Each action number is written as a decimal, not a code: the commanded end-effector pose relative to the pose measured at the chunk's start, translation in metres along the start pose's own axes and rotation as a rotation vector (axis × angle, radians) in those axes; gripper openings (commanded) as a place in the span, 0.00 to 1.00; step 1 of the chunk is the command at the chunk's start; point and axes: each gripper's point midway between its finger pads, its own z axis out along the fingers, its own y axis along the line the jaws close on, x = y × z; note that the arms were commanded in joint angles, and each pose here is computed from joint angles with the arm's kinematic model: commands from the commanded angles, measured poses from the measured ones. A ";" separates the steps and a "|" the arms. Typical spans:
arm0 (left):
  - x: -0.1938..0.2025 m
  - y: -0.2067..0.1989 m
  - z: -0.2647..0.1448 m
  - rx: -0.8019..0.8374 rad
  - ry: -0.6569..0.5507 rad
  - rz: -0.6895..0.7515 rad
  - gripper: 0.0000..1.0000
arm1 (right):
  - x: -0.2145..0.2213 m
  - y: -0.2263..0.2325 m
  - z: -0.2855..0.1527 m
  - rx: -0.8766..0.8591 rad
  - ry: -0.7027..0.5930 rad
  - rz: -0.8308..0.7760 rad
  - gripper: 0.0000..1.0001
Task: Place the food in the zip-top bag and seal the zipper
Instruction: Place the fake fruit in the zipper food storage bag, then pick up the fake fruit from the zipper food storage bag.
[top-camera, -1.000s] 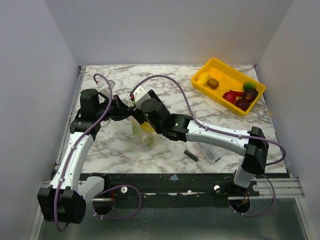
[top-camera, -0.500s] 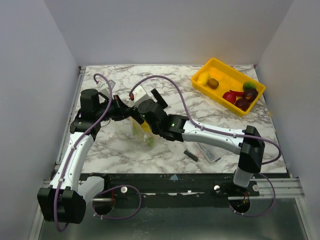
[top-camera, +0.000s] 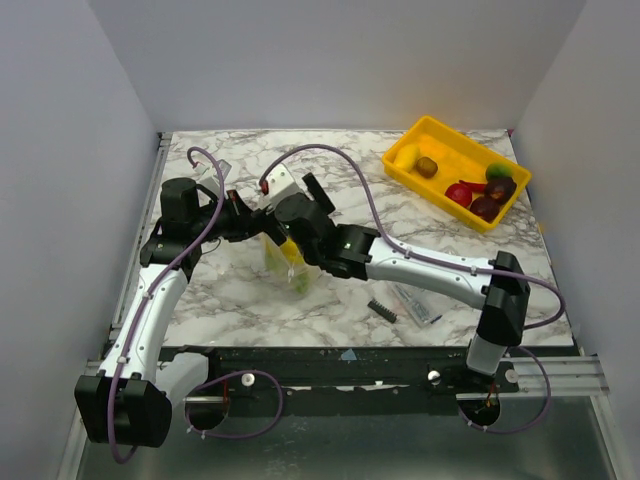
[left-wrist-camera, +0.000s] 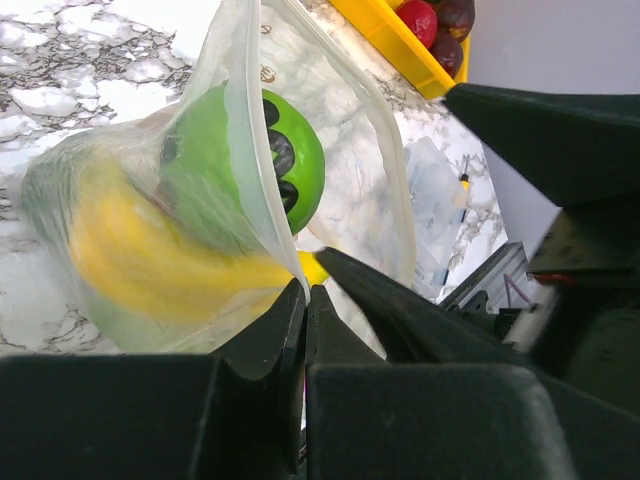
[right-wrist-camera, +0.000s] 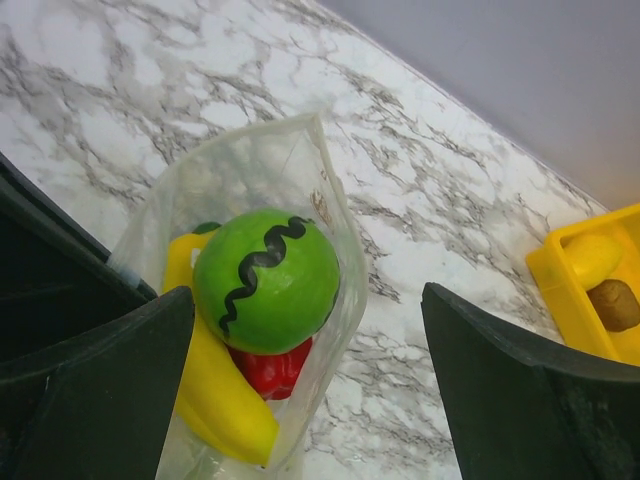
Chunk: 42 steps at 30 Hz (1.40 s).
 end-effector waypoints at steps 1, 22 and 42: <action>-0.002 -0.005 0.001 0.028 0.001 0.013 0.00 | -0.069 -0.024 -0.038 -0.060 -0.137 0.192 0.96; -0.001 -0.006 0.001 0.035 0.001 0.012 0.00 | 0.008 -0.277 -0.084 0.543 -0.216 0.681 1.00; 0.000 -0.005 0.002 0.039 0.009 0.003 0.00 | 0.216 -0.360 0.011 0.736 0.422 0.944 1.00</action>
